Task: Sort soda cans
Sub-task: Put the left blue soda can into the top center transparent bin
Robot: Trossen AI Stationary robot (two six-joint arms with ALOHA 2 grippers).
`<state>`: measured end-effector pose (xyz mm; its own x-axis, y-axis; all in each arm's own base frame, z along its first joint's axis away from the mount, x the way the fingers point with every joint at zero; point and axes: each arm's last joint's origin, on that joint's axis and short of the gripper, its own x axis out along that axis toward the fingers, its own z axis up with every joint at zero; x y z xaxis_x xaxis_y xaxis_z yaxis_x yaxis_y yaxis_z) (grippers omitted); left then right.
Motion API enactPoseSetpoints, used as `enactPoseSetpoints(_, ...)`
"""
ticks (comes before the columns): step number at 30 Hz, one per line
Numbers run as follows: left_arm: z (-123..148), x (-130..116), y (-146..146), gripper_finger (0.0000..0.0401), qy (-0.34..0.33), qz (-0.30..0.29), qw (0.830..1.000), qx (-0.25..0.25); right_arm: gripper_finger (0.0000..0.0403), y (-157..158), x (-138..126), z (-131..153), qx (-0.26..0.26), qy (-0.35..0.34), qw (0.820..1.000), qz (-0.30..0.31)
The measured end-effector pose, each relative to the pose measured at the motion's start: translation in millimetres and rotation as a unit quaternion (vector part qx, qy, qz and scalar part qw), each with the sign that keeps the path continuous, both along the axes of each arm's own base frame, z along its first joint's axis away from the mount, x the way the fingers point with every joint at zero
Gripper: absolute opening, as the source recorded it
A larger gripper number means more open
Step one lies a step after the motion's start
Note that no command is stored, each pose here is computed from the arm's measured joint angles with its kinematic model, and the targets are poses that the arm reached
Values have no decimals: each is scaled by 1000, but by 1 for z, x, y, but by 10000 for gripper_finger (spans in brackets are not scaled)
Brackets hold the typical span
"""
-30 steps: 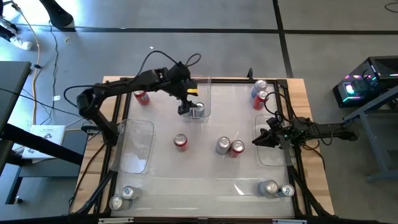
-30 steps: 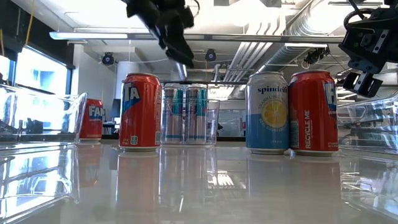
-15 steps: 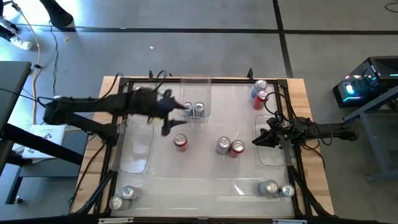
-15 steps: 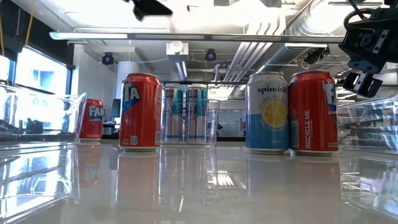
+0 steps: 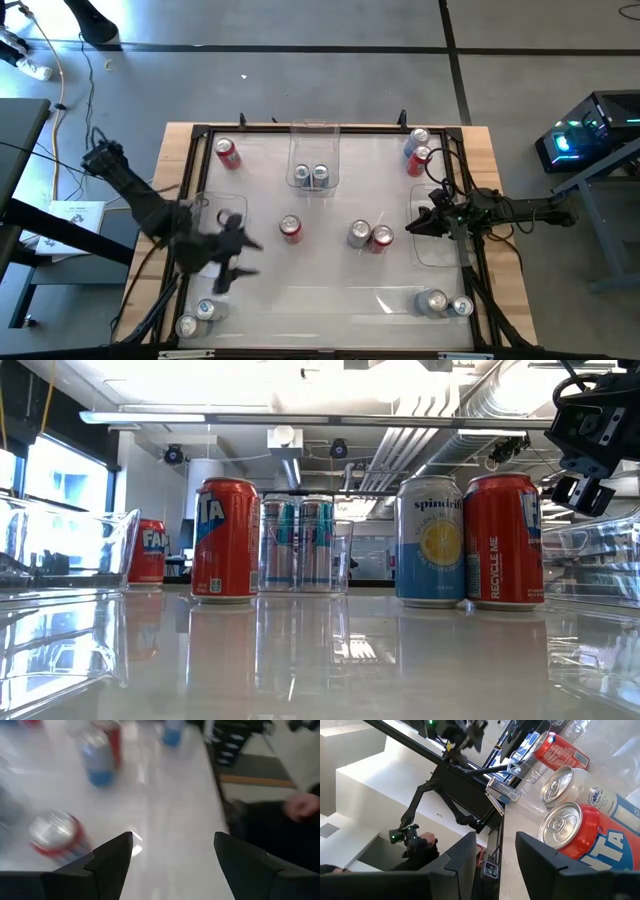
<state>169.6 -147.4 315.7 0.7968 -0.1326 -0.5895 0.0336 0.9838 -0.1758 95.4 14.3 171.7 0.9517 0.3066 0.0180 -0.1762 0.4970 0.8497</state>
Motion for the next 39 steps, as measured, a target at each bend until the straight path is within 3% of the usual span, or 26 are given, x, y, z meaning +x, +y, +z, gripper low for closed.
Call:
enactPoseSetpoints(4,1,-15,-28,275,64,12,996,-56,132,0,0,0,0,0,1000,0)
enactPoseSetpoints(8,1,-26,-48,275,193,30,978,-73,132,0,0,0,0,0,1000,0)
enactPoseSetpoints(11,-1,-31,-55,275,320,61,942,-82,132,0,0,0,0,0,1000,0)
enactPoseSetpoints(15,-12,-38,-61,275,445,157,873,-124,132,0,0,0,0,0,1000,0)
enactPoseSetpoints(17,-14,-41,-62,275,495,164,844,-125,132,0,0,0,0,0,1000,0)
enactPoseSetpoints(19,-15,-43,-63,275,522,162,827,-133,132,0,0,0,0,0,1000,0)
enactPoseSetpoints(23,-15,-43,-64,275,531,168,818,-144,132,0,0,0,0,0,1000,0)
enactPoseSetpoints(32,-14,-36,-69,276,474,199,838,-180,132,0,0,0,0,0,1000,0)
enactPoseSetpoints(39,-14,-33,-67,276,451,248,835,-194,132,0,0,0,0,0,1000,0)
